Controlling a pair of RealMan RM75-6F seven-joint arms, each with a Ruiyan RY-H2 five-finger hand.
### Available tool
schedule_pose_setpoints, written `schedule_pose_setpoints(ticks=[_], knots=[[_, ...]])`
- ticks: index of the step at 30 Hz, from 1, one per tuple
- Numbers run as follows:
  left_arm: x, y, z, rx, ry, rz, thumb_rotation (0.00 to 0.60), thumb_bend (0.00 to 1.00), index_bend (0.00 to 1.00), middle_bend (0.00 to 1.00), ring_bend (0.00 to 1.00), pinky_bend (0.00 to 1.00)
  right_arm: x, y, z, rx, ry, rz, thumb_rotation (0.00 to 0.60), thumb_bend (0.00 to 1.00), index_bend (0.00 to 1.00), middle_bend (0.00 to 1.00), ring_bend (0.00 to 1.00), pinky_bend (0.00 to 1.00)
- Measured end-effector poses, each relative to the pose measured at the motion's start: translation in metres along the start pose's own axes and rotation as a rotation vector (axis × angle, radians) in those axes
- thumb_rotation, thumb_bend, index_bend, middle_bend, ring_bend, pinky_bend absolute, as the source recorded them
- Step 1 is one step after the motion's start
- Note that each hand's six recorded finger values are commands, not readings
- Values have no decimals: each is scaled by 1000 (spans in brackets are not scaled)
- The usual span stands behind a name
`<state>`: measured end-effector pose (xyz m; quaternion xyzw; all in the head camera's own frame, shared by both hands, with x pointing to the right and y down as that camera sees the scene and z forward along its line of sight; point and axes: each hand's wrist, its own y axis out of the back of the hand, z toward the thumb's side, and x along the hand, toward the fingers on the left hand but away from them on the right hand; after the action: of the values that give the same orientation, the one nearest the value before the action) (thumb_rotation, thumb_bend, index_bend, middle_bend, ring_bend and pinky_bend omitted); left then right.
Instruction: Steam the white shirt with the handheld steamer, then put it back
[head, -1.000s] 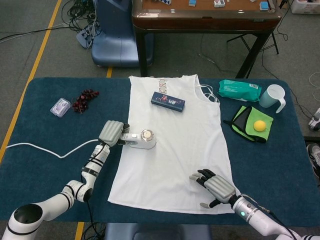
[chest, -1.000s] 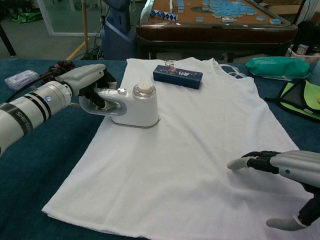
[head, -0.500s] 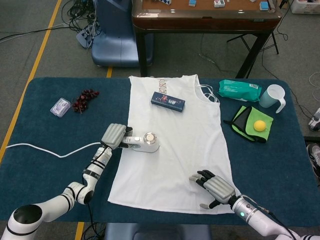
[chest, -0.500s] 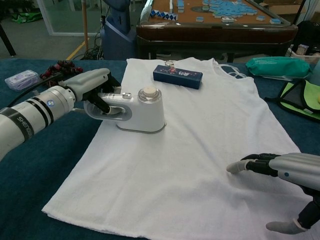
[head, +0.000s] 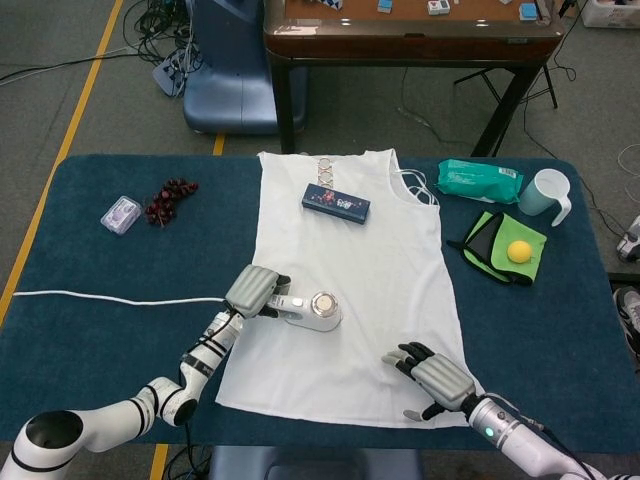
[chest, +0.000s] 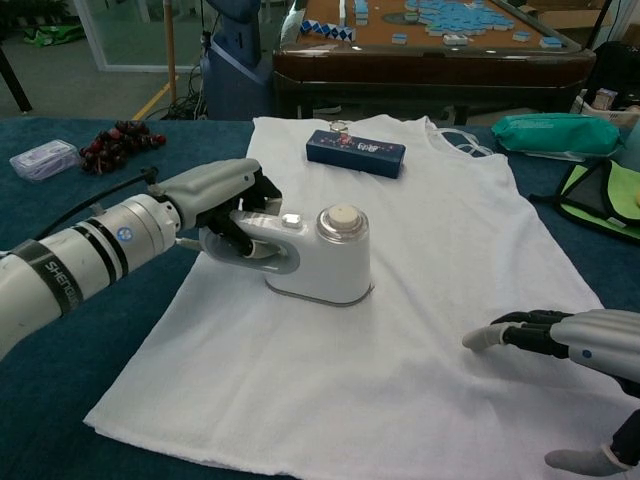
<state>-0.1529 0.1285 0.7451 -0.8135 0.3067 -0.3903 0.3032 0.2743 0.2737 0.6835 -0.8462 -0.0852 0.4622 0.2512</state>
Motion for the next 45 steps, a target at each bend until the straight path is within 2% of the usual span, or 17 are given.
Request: schedule_pose_setpoints(ticks=[7,14,29,45], knots=[[-9,-7,18,5,-51,-21,600,206,680,770,623,666,4,-1,0,4,3,3,493,246,83,118,12,4],[-16,-3,14,33,-58,-26,600,206,680,769,622,666,7,-1,-1,6,0,5,494,246,83,118,13,4],[-38,13,-26,66,1,-29,600,206,679,769,621,666,7,0,1,15,6,8,492,246,83,117,12,4],[-56,41,-70,82,79,19,600,206,679,769,621,666,6,3,2,19,8,4,492,246,83,118,13,4]])
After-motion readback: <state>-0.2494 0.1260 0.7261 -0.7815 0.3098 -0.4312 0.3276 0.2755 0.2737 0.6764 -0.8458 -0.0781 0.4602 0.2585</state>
